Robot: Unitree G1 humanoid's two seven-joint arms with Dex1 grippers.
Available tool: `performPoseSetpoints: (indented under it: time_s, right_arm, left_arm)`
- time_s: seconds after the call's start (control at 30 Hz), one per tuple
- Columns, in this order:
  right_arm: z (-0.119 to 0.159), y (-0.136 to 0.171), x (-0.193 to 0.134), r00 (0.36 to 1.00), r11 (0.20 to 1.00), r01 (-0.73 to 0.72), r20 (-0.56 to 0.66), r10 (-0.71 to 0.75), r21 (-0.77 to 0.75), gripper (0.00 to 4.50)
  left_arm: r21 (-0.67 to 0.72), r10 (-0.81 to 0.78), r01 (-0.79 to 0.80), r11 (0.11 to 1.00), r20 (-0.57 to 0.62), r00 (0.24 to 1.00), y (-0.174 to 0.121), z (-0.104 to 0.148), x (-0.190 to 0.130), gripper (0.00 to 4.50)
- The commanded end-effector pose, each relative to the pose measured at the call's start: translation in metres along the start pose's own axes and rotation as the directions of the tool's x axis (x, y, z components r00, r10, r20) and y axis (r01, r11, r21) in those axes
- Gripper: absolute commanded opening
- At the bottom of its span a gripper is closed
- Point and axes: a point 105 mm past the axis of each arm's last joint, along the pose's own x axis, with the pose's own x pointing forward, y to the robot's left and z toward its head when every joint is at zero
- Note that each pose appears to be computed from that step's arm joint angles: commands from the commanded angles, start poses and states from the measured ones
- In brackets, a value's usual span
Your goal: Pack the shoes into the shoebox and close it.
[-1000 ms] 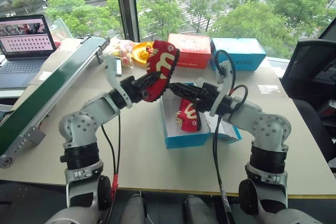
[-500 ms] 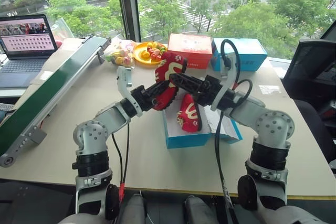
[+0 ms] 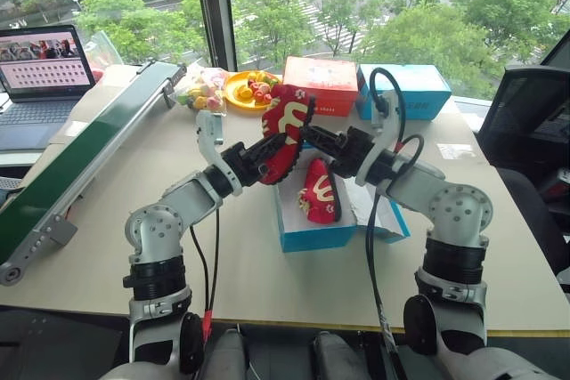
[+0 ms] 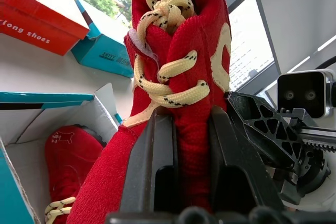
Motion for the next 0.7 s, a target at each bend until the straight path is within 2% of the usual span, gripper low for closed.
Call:
performPoseSetpoints:
  time_s: [0.03, 0.13, 0.2, 0.23, 0.27, 0.3, 0.5, 0.67, 0.7]
  right_arm:
    - [0.006, 0.002, 0.003, 1.0, 0.999, 0.01, 0.012, -0.009, -0.034, 0.0]
    - [0.008, 0.001, 0.004, 1.0, 0.999, 0.016, 0.018, -0.015, -0.033, 0.0]
    - [0.01, 0.001, 0.004, 1.0, 0.999, 0.022, 0.023, -0.021, -0.033, 0.0]
    - [0.01, 0.0, 0.004, 0.999, 0.999, 0.024, 0.026, -0.023, -0.032, 0.0]
    - [0.011, 0.0, 0.004, 0.999, 0.999, 0.025, 0.028, -0.024, -0.031, 0.0]
    - [0.012, 0.0, 0.004, 0.999, 0.999, 0.027, 0.031, -0.026, -0.03, 0.0]
    - [0.023, -0.004, 0.0, 0.997, 0.999, 0.045, 0.062, -0.043, -0.029, 0.0]
    - [0.034, -0.012, -0.008, 0.995, 0.995, 0.076, 0.072, -0.071, -0.06, 0.0]
    - [0.039, -0.015, -0.012, 0.994, 0.994, 0.086, 0.076, -0.081, -0.068, 0.0]
  left_arm:
    - [0.053, -0.146, 0.144, 0.988, 0.036, 0.989, -0.036, 0.011, 0.006, 0.28]
    - [0.052, -0.131, 0.129, 0.99, 0.026, 0.991, -0.034, 0.009, 0.006, 0.28]
    - [0.013, -0.156, 0.156, 0.988, 0.046, 0.987, -0.037, 0.011, 0.005, 1.21]
    - [0.012, -0.167, 0.167, 0.986, 0.055, 0.984, -0.039, 0.013, 0.005, 1.46]
    - [0.014, -0.17, 0.17, 0.985, 0.058, 0.984, -0.04, 0.014, 0.005, 1.97]
    - [0.02, -0.169, 0.168, 0.986, 0.058, 0.984, -0.04, 0.014, 0.005, 2.22]
    - [0.022, -0.13, 0.129, 0.991, 0.044, 0.991, -0.033, 0.013, 0.002, 4.46]
    - [0.05, -0.111, 0.109, 0.993, 0.026, 0.994, -0.028, 0.015, -0.01, 4.46]
    - [0.084, -0.056, 0.055, 0.995, 0.01, 0.998, -0.017, 0.015, -0.017, 4.46]
